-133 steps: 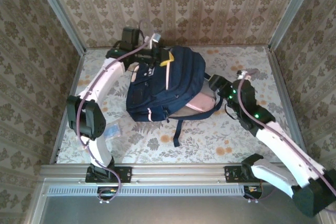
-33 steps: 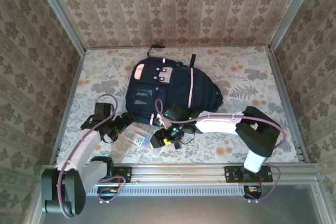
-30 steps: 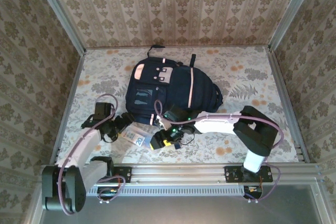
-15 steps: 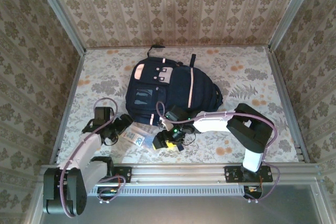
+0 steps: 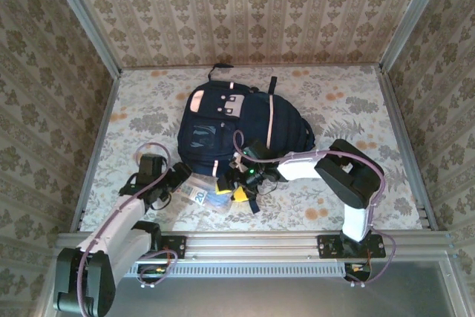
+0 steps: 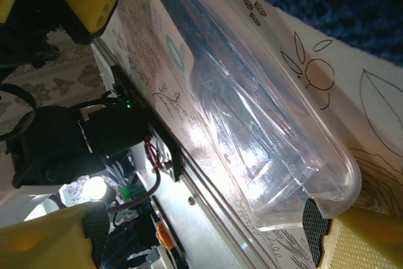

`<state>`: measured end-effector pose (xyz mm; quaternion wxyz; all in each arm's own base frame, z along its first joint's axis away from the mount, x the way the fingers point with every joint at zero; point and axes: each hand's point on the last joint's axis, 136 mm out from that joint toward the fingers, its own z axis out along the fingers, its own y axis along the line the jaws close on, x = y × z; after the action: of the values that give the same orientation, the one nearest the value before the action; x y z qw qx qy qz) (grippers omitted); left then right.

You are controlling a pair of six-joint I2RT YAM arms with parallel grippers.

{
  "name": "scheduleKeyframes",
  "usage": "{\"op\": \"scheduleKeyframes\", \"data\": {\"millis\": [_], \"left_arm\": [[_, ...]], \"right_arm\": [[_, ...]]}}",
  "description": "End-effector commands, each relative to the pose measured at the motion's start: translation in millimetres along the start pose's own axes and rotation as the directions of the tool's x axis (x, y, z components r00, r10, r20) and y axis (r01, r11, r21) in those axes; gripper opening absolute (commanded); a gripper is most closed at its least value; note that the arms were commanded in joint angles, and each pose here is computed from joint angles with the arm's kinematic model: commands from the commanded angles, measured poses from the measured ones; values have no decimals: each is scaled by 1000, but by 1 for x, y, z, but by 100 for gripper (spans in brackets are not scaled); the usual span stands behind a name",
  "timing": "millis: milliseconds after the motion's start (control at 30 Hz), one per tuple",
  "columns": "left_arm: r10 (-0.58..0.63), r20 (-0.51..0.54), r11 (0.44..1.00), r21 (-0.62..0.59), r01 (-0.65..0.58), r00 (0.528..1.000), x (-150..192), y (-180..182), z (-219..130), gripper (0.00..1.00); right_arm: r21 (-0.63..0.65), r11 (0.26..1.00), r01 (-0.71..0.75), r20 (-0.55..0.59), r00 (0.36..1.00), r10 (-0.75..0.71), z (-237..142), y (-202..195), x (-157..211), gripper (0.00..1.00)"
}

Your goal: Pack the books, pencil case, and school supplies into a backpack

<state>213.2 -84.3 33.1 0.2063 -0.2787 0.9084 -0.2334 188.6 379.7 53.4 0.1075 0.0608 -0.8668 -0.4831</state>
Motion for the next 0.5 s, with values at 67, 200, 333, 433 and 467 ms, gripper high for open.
{"op": "scheduleKeyframes", "data": {"millis": [67, 200, 333, 433, 467], "left_arm": [[-90, -188, 993, -90, 75, 978, 50, 28, 5, 87], [-101, -182, 992, -97, 84, 978, 52, 31, 6, 87], [-111, -181, 990, -101, 94, 977, 53, 34, 8, 87], [-114, -184, 990, -99, 97, 976, 53, 33, 8, 87], [-114, -184, 990, -98, 97, 976, 53, 33, 8, 87]], "right_arm": [[139, 990, 29, 113, 993, -45, 0, -28, -24, 80], [297, 955, -22, 183, 983, -34, -25, -42, -21, 81], [330, 942, -64, 195, 981, -2, -31, -55, -11, 81], [334, 940, -70, 173, 985, 12, -28, -63, -7, 81], [333, 940, -72, 169, 986, 15, -26, -66, -6, 81]]}}
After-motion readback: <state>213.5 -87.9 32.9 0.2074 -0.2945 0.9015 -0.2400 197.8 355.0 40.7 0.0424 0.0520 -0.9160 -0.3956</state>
